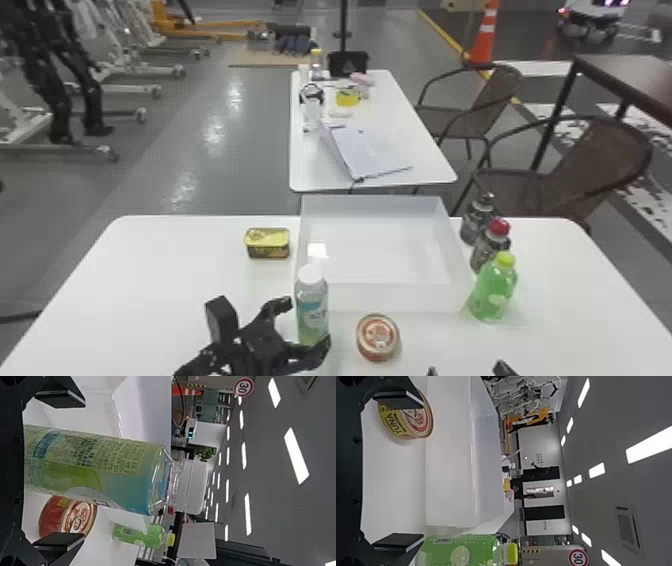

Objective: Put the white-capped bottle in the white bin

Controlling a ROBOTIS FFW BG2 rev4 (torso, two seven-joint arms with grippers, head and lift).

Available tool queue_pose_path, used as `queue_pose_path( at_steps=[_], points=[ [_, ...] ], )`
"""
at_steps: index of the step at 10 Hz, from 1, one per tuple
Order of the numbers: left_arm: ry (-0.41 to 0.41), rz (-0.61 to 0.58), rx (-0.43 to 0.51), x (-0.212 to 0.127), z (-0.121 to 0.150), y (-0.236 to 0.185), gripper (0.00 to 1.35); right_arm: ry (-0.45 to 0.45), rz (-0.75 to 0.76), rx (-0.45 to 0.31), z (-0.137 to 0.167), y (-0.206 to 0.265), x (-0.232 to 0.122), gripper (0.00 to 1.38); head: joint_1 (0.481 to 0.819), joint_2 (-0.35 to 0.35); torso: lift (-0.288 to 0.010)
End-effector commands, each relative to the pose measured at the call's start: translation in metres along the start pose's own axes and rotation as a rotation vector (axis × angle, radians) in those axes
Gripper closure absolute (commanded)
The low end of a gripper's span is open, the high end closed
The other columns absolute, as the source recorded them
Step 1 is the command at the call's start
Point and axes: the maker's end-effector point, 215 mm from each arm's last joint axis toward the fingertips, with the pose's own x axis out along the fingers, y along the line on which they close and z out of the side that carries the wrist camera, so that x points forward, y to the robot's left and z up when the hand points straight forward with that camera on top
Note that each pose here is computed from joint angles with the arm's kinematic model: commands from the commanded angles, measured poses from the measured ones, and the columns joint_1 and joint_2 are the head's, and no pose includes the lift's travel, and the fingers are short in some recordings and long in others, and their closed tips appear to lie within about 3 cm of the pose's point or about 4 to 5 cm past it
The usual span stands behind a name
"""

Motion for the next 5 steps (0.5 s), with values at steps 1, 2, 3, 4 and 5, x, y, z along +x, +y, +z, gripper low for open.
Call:
queue_pose_path(
  at_steps=[1, 2, 3, 4, 5],
  points=[
    [-0.001, 0.026, -0.004, -0.0002, -0.001, 0.0051, 0.16, 0.001, 0.001, 0.002, -0.0004, 0.0005, 0.0, 0.12, 0.549, 0.0, -0.1],
    [-0.003, 0.033, 0.006, -0.0021, 0.0005, 0.0085, 0.4, 0.002, 0.0, 0.003, -0.0011, 0.0007, -0.0001, 0.12, 0.549, 0.0, -0.1],
    [-0.011, 0.03, 0.02, -0.001, 0.0039, 0.0076, 0.87, 0.002, 0.0, 0.003, -0.0011, 0.0007, -0.0001, 0.12, 0.549, 0.0, -0.1],
    [-0.012, 0.033, 0.019, -0.0016, 0.0039, 0.0087, 0.99, 0.003, 0.0, 0.005, -0.0019, 0.0004, -0.0003, 0.12, 0.549, 0.0, -0.1],
    [-0.01, 0.036, 0.025, -0.0024, 0.0036, 0.0097, 1.0, 0.003, 0.001, 0.005, -0.0019, 0.0008, -0.0003, 0.12, 0.549, 0.0, -0.1]
  ],
)
